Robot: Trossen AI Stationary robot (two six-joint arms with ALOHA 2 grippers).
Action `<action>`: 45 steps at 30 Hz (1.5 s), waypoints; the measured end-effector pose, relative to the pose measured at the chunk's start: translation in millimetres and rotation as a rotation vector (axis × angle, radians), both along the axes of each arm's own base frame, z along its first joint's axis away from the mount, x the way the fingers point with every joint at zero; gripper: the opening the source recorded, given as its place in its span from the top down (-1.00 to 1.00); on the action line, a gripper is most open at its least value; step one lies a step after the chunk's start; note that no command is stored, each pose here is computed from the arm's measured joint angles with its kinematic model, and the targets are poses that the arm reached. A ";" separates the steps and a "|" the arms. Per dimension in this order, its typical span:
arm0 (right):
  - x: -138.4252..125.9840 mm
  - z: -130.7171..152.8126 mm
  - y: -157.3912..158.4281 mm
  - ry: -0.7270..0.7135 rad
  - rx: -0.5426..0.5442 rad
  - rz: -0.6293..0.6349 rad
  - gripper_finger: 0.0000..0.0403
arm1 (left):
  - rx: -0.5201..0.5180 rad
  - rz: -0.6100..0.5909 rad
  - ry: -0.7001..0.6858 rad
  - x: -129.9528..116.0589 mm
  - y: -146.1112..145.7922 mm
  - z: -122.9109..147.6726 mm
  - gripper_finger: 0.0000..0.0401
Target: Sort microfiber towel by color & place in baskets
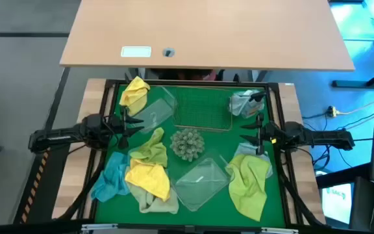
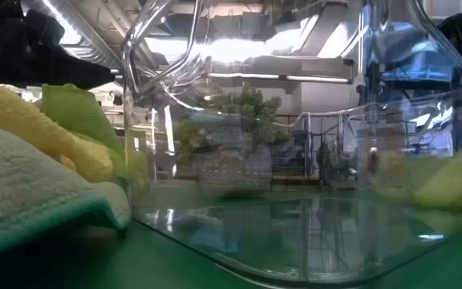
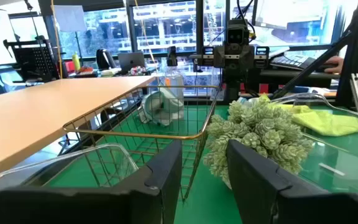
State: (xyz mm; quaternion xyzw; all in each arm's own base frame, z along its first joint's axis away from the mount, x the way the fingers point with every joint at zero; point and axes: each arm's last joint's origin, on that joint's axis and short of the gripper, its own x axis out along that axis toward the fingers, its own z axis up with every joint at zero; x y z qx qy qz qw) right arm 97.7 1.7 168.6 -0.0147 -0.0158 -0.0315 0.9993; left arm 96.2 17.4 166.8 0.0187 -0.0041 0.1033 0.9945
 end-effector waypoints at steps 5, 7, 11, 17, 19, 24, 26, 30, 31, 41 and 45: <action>0.0 0.0 0.0 0.000 0.000 0.000 0.08 | 0.000 0.000 -0.001 0.0 0.0 0.1 0.39; 0.0 0.0 0.0 0.000 0.000 0.000 0.08 | 0.000 0.000 0.000 0.0 0.0 0.1 0.39; 0.0 0.0 0.0 0.000 0.000 0.000 0.08 | 0.000 0.000 -0.001 0.0 0.0 0.2 0.39; 0.0 0.0 0.0 0.000 0.000 0.000 0.08 | 0.000 0.000 0.000 0.0 0.0 0.0 0.39; 0.0 0.0 0.0 0.000 0.000 0.000 0.08 | 0.000 0.000 -0.001 0.0 0.0 0.2 0.39; 0.0 0.0 0.0 0.000 0.000 0.000 0.08 | -0.001 0.000 -0.001 0.0 0.0 0.2 0.39; 0.0 0.0 0.0 0.000 0.000 0.000 0.08 | -0.001 0.000 -0.001 0.0 0.0 0.2 0.39; 0.0 0.0 0.0 0.000 0.000 0.000 0.08 | 0.000 0.008 -0.002 -0.1 0.2 0.3 0.39; 0.0 0.0 0.0 0.000 0.000 0.000 0.08 | -0.001 0.008 -0.002 -0.1 0.2 0.3 0.39; 0.0 0.0 0.0 0.000 0.000 0.000 0.08 | 0.000 0.006 -0.003 -0.1 0.2 0.3 0.39; 0.0 0.0 0.0 0.000 0.000 0.000 0.08 | -0.003 0.022 -0.006 -0.2 0.6 0.5 0.39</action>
